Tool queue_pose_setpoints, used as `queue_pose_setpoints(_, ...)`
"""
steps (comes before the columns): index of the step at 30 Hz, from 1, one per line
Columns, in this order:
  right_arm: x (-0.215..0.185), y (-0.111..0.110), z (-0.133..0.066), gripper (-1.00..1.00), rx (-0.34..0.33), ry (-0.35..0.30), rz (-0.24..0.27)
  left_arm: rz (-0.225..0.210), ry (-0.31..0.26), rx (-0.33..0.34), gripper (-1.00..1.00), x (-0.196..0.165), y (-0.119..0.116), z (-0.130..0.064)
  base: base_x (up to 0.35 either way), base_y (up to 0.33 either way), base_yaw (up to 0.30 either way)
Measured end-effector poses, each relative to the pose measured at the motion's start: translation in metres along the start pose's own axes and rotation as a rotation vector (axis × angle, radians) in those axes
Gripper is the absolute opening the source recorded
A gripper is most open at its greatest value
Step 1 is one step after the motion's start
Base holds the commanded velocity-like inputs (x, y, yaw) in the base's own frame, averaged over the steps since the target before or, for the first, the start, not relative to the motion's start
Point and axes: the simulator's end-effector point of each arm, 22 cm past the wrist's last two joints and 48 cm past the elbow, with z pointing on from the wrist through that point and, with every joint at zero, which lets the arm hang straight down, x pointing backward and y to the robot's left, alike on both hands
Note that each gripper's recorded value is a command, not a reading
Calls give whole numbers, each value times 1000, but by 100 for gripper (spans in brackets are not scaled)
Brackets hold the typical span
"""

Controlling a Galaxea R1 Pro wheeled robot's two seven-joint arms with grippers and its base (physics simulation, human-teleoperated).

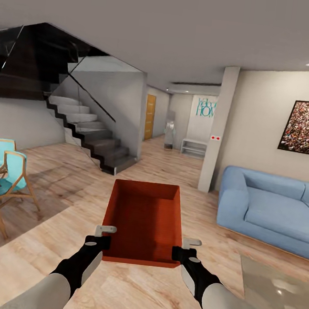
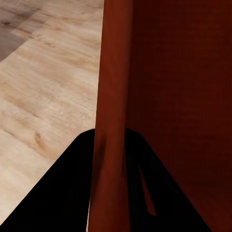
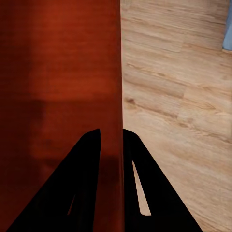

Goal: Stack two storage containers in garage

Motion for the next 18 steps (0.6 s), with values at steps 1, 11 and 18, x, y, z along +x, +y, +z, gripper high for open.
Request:
queue_pose_setpoints(1,0,0,0,-100,0,0,0,0,0,0,-100,0,0,0,320,75,0)
queue_pose_setpoints(11,0,0,0,-100,0,0,0,-1,0,0,-100,0,0,0,320,75,0)
queue_pose_setpoints(18,0,0,0,-100,0,0,-1,-1,0,0,-100,0,0,0,321,75,0)
